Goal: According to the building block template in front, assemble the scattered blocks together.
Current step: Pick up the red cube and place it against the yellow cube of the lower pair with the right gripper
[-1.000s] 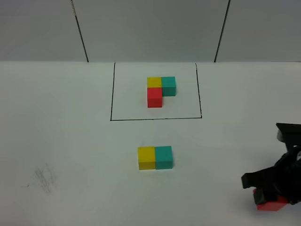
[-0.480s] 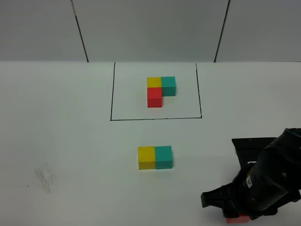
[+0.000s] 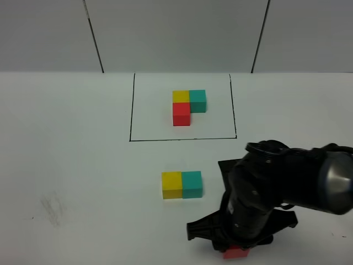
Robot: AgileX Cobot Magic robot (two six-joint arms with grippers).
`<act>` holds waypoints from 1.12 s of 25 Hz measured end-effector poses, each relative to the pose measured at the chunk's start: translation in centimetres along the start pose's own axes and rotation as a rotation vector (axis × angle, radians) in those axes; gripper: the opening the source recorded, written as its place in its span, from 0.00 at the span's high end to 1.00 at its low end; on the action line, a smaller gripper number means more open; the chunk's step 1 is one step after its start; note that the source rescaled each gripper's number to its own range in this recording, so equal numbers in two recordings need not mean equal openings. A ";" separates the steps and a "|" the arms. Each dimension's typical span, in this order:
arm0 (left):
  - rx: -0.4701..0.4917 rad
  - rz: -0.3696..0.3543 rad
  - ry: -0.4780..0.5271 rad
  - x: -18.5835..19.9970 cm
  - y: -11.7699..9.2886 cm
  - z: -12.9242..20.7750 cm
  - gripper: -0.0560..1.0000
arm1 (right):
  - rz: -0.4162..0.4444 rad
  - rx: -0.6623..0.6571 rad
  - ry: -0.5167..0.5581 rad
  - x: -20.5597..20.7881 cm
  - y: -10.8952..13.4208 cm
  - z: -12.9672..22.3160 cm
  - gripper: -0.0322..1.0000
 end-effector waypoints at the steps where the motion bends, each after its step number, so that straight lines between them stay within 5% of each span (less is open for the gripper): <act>1: 0.000 0.000 0.000 0.0 0.0 0.0 0.33 | 0.006 -0.017 0.007 -0.1 0.7 -0.2 0.73; 13: 0.000 0.000 0.000 0.0 0.0 0.0 0.33 | 0.030 -0.085 -0.096 0.2 7.2 -2.6 0.73; 28: 0.000 0.000 0.000 0.0 0.0 0.0 0.33 | -0.017 -0.041 -0.057 -2.0 11.5 -5.1 0.73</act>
Point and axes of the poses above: a point on each arm's last joint axis where the gripper is mounted, x pointing back along that axis away from the gripper, y along the wrist's bending axis when the last joint is at zero, z = x × y, the point moved 5 cm from there along -x, pointing out along that axis toward the gripper, and after that the axes turned 2 degrees about x, right-handed, at the moved point
